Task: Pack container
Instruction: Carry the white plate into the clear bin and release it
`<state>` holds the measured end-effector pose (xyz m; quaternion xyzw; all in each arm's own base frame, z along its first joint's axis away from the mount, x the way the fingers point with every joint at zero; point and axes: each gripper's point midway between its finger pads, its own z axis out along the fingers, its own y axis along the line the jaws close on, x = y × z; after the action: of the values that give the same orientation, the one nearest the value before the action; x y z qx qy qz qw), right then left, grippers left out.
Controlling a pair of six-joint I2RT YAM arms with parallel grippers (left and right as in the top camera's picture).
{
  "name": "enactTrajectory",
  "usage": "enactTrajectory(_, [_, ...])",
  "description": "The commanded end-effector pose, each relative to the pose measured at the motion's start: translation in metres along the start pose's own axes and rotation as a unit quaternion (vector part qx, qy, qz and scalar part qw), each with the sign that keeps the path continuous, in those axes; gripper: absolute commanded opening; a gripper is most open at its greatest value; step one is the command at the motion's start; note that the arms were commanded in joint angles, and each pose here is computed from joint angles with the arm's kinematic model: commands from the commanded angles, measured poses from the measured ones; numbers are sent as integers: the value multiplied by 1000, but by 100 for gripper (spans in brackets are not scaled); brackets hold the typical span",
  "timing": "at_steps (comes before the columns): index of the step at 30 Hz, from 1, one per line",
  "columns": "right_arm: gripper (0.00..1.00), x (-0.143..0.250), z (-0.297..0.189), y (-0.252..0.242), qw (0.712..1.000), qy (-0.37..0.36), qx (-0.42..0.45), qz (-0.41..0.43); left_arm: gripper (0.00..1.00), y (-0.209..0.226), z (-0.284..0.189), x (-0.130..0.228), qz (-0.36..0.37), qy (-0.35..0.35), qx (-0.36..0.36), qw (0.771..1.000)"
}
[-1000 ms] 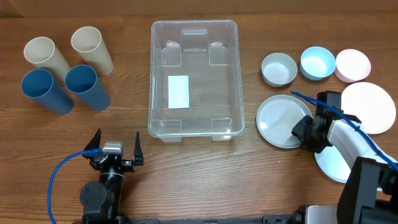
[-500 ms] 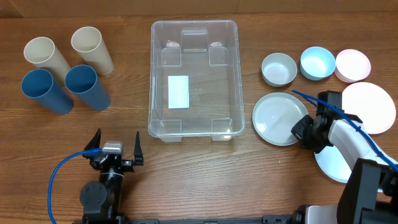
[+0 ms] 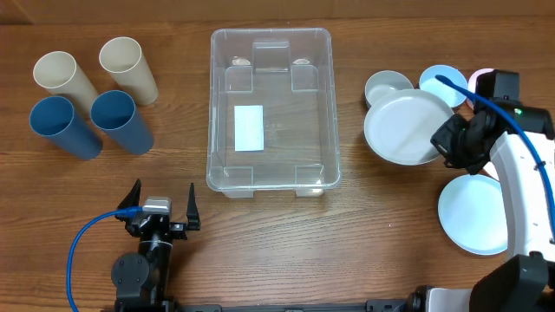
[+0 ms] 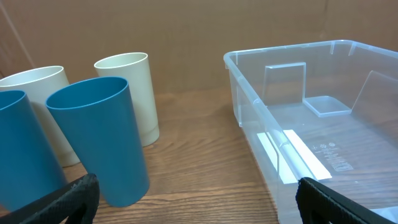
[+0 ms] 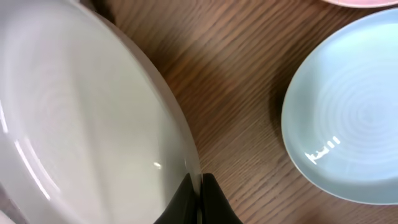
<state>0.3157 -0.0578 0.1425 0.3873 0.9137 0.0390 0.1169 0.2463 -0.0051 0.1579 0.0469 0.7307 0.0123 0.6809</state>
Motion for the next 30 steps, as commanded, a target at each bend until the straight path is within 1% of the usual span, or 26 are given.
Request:
enactTrajectory(1, [4,-11,-44,25,995,-48,-65,-51,100,0,0,0,1,-2,2,1000])
enactTrajectory(5, [4,5,-105,81,971,-86,-158,-156,100,0,0,0,1,-2,2,1000])
enactTrajectory(7, [4,31,-128,121,945,-89,-219,-224,100,0,0,0,1,-2,2,1000])
enactTrajectory(10, [4,70,-140,169,912,-93,-269,-295,100,0,0,0,1,-2,2,1000])
enactTrajectory(12, [4,90,-139,191,898,-91,-285,-322,100,0,0,0,1,-2,2,1000])
enactTrajectory(14, [4,110,-126,217,889,-94,-280,-349,100,0,0,0,1,-2,2,1000])
enactTrajectory(16, [4,122,-108,231,887,-88,-268,-366,100,0,0,0,1,-2,2,1000])
enactTrajectory(18, [4,130,-84,242,889,-72,-252,-376,100,0,0,0,1,-2,2,1000])
enactTrajectory(20, [4,135,-42,248,897,-42,-221,-382,100,0,0,0,1,-2,2,1000])
enactTrajectory(22, [4,139,-15,247,902,-20,-197,-384,100,0,0,0,1,-2,2,1000])
enactTrajectory(23, [4,144,10,243,906,3,-172,-386,100,0,0,0,1,-2,2,1000])
enactTrajectory(25, [4,147,27,238,909,20,-153,-388,100,0,0,0,1,-2,2,1000])
enactTrajectory(30, [4,159,68,205,914,64,-85,-391,100,0,0,0,1,-2,2,1000])
